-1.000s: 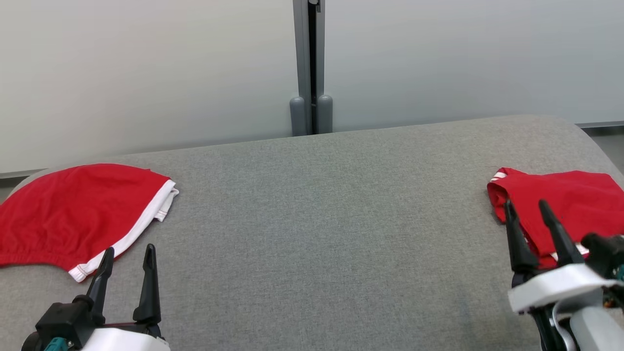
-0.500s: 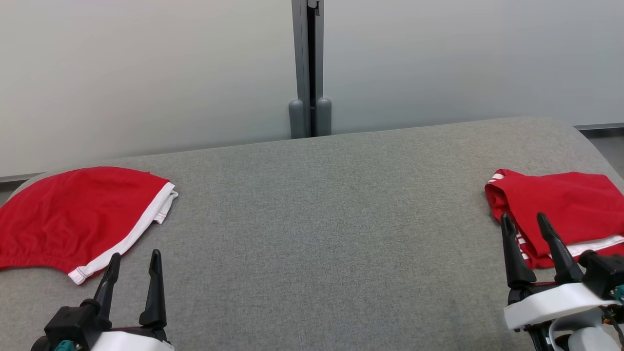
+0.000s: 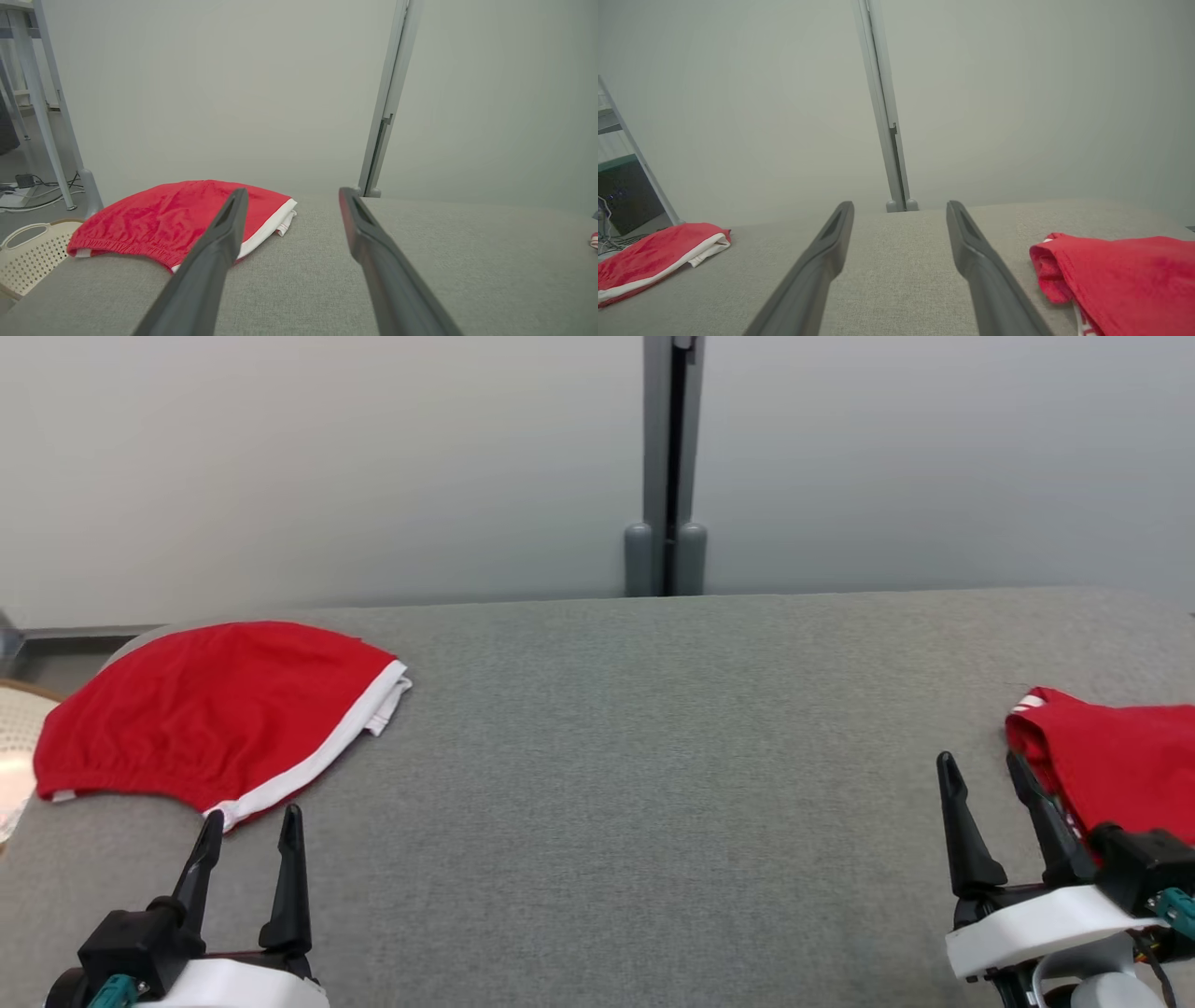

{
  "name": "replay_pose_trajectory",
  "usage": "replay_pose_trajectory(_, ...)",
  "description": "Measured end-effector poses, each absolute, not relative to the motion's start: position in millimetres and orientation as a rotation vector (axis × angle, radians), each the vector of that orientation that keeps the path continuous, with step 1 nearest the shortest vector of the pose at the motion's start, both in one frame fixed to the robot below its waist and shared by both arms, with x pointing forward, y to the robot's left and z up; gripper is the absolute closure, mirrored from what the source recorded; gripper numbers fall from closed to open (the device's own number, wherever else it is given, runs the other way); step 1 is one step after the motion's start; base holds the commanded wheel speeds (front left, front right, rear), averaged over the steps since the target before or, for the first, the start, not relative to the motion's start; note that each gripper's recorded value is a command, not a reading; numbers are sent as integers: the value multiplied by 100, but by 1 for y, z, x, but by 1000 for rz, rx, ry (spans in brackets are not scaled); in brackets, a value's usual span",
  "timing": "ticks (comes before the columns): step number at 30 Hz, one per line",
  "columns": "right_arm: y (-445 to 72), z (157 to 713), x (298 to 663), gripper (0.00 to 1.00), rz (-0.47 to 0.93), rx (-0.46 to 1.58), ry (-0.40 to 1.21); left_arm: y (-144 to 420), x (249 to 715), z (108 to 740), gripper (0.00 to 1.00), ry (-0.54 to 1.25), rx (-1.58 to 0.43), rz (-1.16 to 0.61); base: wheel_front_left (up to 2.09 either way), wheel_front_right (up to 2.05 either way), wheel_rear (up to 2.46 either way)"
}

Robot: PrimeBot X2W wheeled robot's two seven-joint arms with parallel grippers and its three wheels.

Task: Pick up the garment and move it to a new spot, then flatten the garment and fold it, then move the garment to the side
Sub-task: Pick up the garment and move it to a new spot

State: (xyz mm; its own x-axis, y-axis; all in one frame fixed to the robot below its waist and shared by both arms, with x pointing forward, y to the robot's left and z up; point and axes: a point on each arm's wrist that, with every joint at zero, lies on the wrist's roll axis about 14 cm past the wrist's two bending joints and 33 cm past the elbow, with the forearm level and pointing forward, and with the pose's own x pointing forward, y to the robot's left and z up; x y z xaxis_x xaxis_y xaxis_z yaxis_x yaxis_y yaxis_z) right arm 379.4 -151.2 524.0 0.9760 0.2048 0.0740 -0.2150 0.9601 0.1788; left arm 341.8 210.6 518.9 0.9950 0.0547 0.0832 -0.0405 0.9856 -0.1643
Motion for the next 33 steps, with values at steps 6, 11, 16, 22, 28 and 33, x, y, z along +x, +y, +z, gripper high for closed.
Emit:
replay_pose_trajectory(6, -102, 524, 393, 0, 349, 187, -38, 254, 318, 522, 0, -95, -146, 185, 0, 0, 0)
replay_pose_trajectory(11, -63, 530, 405, 0, 455, 183, -48, 293, 289, 523, 0, -94, -135, 318, 0, 0, 0)
replay_pose_trajectory(16, -24, 529, 408, 0, 550, 200, -37, 319, 256, 519, 0, -88, -144, 431, 0, 0, 0)
replay_pose_trajectory(22, -4, 532, 408, 0, 594, 210, -43, 328, 240, 520, 0, -90, -152, 480, 0, 0, 0)
replay_pose_trajectory(28, -4, 529, 407, 0, 595, 211, -41, 326, 251, 527, 0, -66, -158, 433, 0, 0, 0)
replay_pose_trajectory(33, -15, 533, 419, 0, 575, 192, -58, 332, 290, 537, 0, 31, -191, 359, 0, 0, 0)
